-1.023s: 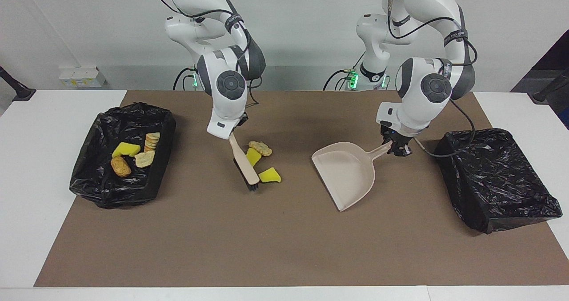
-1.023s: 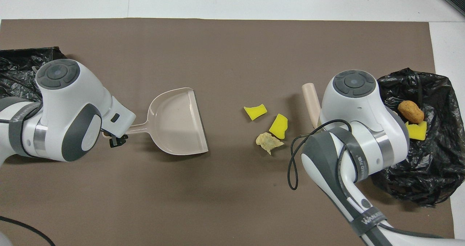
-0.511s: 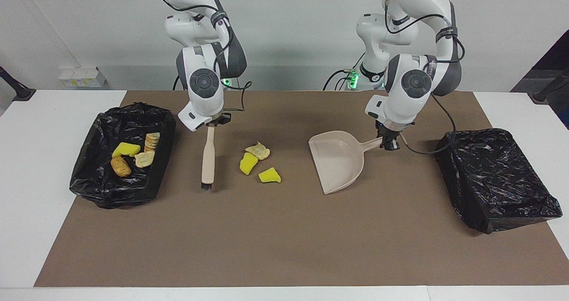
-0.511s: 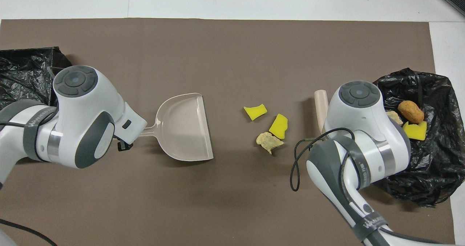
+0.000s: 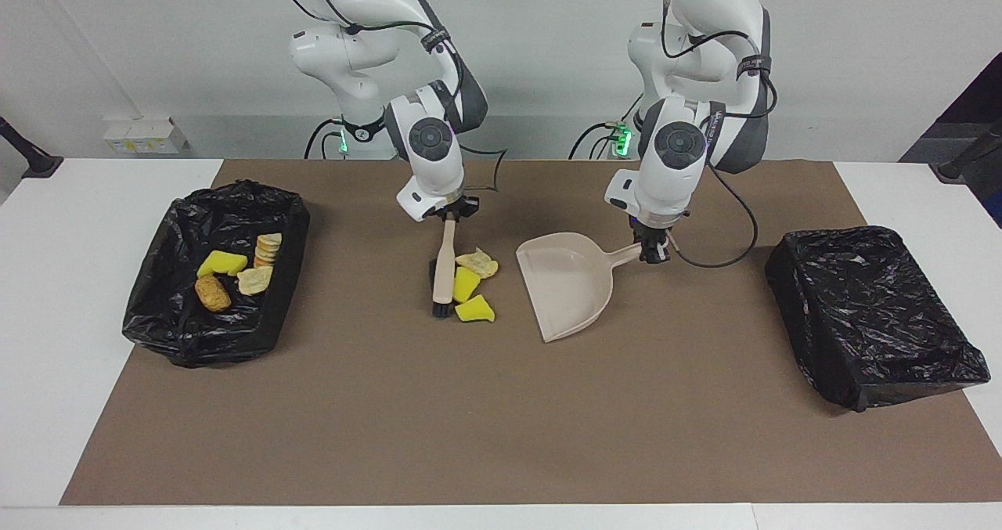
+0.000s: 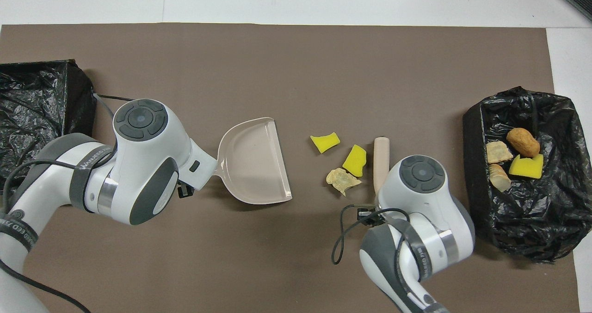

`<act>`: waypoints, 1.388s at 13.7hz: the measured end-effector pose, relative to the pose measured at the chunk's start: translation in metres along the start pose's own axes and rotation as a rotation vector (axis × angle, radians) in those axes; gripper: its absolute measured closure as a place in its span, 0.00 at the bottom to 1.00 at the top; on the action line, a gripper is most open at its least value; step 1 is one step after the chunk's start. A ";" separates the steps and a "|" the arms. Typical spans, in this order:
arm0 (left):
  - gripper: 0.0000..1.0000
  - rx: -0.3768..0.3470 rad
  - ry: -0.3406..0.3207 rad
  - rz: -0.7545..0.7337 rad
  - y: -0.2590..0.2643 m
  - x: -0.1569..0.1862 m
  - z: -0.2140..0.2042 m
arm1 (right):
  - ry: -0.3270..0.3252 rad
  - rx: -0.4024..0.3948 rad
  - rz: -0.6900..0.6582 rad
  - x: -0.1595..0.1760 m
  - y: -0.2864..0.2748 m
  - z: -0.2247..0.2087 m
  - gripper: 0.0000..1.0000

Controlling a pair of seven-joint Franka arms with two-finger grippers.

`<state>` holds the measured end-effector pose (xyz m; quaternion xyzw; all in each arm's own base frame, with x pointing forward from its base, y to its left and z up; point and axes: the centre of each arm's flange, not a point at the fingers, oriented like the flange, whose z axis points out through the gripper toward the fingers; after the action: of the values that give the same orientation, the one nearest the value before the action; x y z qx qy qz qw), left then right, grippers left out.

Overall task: Sweep and dump trash in bin
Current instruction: 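Sweep the yellow sponge pieces into the dustpan with the right gripper's brush, then carry the dustpan toward the nearer bin while the right gripper withdraws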

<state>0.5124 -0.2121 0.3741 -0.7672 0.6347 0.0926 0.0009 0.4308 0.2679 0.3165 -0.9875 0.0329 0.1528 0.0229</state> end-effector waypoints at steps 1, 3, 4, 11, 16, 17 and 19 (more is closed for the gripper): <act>0.68 0.001 0.001 -0.001 0.000 0.000 0.002 | 0.005 0.047 0.003 -0.003 -0.014 -0.003 0.73; 0.68 0.004 0.003 -0.002 0.000 0.000 0.004 | 0.013 0.155 0.017 -0.011 -0.042 -0.005 0.73; 0.68 0.005 0.004 -0.002 0.001 0.000 0.005 | 0.012 0.204 0.028 -0.016 -0.055 -0.004 0.73; 0.68 0.046 0.032 0.047 0.002 0.000 0.014 | 0.039 0.403 0.010 -0.027 -0.106 -0.070 0.73; 0.68 0.048 0.033 0.051 0.002 0.000 0.014 | 0.135 0.025 -0.408 -0.003 -0.002 -0.125 0.73; 0.68 0.048 0.032 0.051 0.002 0.000 0.014 | 0.139 -0.056 -0.487 0.016 0.012 -0.119 0.73; 0.68 0.048 0.032 0.051 0.002 0.000 0.014 | 0.116 -0.201 -0.589 0.055 0.018 -0.105 0.73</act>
<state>0.5089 -0.2109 0.3602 -0.7519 0.6561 0.0648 0.0067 0.5137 0.2411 0.3988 -0.9588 -0.2687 0.0856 -0.0335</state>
